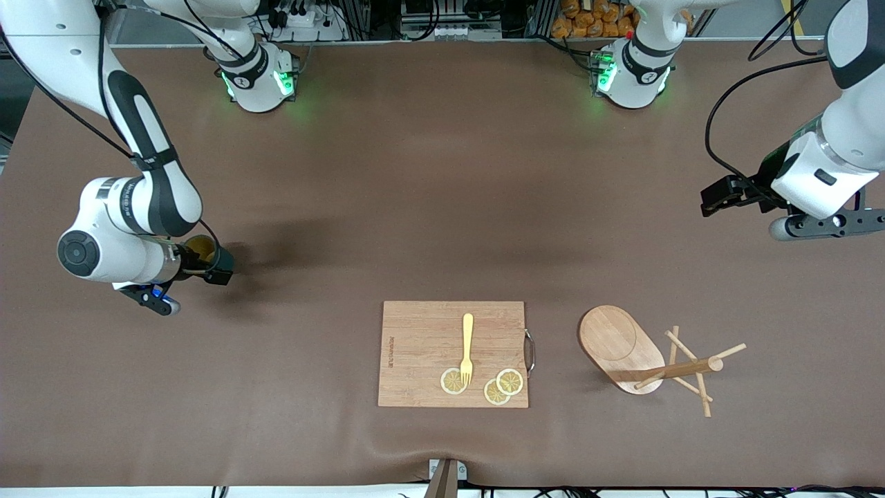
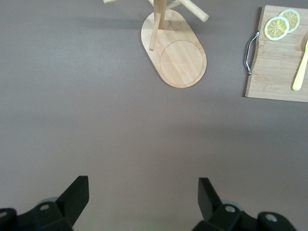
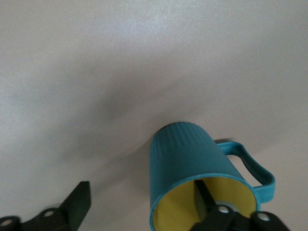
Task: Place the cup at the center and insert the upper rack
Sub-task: 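Lift the mug with the right gripper and carry it toward the table center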
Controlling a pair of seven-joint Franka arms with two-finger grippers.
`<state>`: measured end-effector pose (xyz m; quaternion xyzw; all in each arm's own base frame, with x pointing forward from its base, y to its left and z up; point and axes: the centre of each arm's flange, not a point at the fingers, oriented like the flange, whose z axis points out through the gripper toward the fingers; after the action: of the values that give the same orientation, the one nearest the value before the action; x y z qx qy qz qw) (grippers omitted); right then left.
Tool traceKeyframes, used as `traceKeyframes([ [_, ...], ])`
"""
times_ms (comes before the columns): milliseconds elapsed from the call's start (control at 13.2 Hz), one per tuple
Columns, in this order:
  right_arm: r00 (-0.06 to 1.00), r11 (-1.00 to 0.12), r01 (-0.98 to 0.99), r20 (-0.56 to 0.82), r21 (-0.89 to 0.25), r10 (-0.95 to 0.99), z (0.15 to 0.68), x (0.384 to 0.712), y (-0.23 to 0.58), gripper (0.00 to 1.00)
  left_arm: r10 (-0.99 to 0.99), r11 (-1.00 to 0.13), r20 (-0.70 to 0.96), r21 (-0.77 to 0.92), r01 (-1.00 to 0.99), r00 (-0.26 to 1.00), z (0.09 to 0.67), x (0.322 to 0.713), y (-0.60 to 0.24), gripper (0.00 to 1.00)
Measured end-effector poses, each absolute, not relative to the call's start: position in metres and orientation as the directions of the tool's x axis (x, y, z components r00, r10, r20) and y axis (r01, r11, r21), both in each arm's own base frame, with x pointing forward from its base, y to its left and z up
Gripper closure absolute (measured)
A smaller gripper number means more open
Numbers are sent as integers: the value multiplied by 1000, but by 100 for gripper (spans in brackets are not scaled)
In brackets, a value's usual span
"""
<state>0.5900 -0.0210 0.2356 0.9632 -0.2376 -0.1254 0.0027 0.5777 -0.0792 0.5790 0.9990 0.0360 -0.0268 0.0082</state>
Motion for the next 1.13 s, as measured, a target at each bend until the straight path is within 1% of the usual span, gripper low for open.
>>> traceKeyframes([
  [76,854,-886,-458,-244,66,-460,233,589,-22,7,71,-997,-56,14,72,996,578,578,-79,0],
  [151,852,-885,-460,-247,68,-461,231,588,-23,15,71,-997,-56,14,72,996,578,578,-79,0],
  [378,850,-884,-462,-251,70,-464,228,588,-23,55,70,-997,-54,14,71,996,578,578,-80,0],
  [529,850,-884,-462,-251,70,-464,228,588,-23,77,63,-998,-54,15,64,997,578,577,-84,0],
  [680,849,-883,-463,-249,71,-465,229,588,-23,96,60,-998,-54,15,61,997,578,577,-86,0],
  [982,832,-873,-480,-271,88,-485,234,589,-13,95,60,-998,-48,17,60,997,578,577,-86,0],
  [1133,816,-860,-501,-279,98,-507,253,591,14,95,60,-998,-40,19,60,997,579,578,-86,0],
])
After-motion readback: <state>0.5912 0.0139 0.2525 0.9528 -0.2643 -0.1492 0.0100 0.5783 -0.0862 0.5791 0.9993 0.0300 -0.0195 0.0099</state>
